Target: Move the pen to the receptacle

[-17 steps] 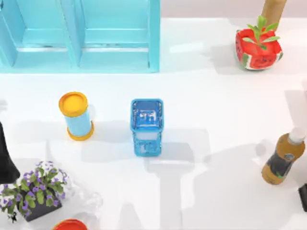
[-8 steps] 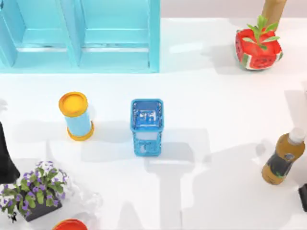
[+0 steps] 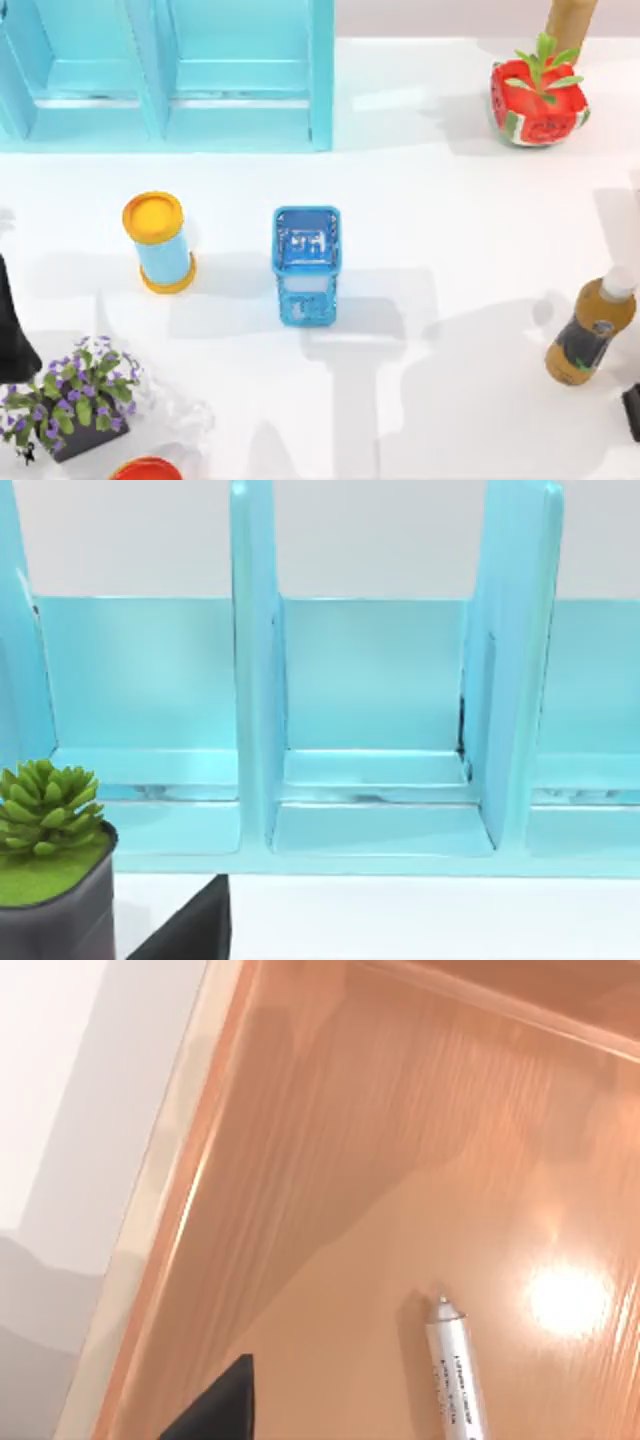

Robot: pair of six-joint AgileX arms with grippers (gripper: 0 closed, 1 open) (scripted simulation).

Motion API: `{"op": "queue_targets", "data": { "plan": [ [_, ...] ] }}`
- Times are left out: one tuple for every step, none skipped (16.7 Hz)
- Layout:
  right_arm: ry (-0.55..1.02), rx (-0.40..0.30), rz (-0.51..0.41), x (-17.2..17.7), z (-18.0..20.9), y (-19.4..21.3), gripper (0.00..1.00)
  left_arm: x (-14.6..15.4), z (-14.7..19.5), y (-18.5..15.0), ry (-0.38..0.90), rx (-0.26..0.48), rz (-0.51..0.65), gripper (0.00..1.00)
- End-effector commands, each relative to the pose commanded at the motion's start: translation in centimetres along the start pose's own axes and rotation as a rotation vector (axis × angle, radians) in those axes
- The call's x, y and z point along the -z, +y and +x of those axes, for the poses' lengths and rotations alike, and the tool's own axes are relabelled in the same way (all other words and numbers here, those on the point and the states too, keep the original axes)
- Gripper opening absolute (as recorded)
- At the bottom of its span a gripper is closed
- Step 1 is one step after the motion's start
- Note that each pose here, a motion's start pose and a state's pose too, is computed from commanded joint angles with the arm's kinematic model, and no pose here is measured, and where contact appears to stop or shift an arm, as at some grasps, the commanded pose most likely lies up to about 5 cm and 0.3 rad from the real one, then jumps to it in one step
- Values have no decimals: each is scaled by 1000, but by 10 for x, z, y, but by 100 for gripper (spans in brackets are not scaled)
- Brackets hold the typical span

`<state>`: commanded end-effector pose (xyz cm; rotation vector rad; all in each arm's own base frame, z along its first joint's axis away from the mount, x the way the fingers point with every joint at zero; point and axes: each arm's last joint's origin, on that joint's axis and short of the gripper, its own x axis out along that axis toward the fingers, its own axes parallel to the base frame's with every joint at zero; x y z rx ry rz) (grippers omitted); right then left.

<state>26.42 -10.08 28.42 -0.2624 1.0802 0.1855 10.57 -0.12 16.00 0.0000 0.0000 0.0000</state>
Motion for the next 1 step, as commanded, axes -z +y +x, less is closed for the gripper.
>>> {"op": "queue_targets", "data": {
  "plan": [
    [0,0,0,0,0,0,100,0,0,0,0,0,0,100]
  ]
}}
